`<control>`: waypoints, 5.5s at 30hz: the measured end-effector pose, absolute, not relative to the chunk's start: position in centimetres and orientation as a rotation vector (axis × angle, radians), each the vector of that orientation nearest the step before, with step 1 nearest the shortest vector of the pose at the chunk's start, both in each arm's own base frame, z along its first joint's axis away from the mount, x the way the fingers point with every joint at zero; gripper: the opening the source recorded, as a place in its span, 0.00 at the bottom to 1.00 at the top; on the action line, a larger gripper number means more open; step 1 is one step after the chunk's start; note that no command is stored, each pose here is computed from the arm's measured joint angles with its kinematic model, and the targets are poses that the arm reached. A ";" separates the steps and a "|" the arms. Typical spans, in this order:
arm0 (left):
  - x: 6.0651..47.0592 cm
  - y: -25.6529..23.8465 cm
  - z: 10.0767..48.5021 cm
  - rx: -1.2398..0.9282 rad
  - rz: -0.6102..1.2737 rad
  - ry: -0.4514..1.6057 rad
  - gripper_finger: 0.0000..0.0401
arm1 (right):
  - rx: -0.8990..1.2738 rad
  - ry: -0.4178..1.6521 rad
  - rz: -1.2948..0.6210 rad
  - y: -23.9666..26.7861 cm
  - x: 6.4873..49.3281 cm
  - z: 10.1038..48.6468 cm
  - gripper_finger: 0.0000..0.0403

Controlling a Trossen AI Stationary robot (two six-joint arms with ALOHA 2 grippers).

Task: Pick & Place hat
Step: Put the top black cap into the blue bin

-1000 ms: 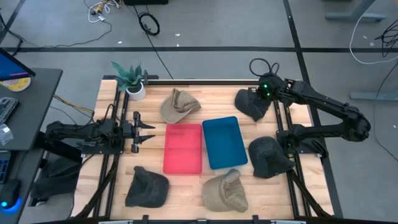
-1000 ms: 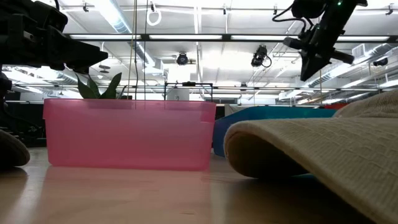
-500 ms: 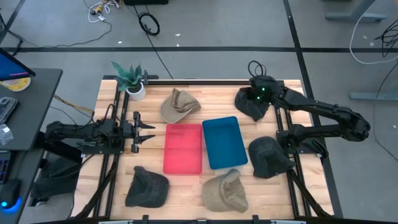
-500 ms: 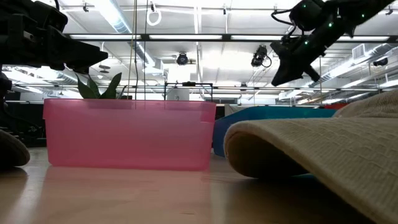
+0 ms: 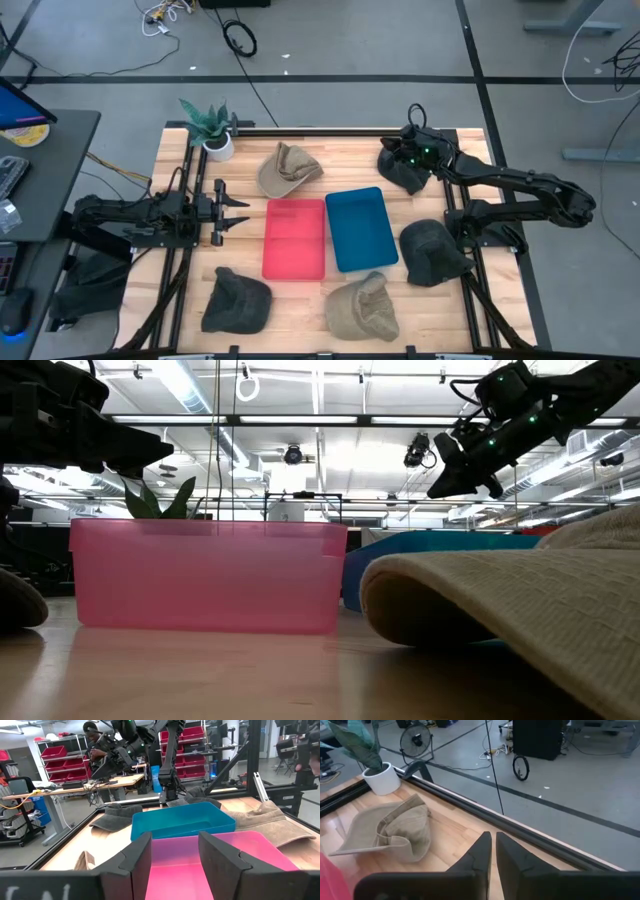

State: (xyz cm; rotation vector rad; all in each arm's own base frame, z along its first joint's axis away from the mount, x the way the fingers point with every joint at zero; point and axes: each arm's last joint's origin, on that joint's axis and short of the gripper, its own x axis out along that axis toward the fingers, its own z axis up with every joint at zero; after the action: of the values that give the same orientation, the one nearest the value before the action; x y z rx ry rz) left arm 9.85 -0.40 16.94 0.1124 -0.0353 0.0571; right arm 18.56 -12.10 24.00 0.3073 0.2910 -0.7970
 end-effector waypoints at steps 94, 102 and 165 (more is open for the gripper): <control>9.9 -0.4 16.9 0.113 0.057 -0.033 0.41 | 0.891 0.915 -1.364 -17.4 18.2 16.0 0.75; 9.9 -0.4 16.9 0.113 0.057 -0.032 0.41 | 0.888 0.908 -1.359 -17.5 18.2 16.0 0.75; 9.9 -0.4 16.9 0.113 0.057 -0.033 0.41 | 0.474 0.576 -1.065 -12.6 16.9 26.0 0.00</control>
State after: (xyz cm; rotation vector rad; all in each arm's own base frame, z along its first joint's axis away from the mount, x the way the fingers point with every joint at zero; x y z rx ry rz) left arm 9.86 -0.40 16.91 0.1126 -0.0326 0.0570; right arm 16.86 -12.62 25.95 0.4743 0.5761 -1.0650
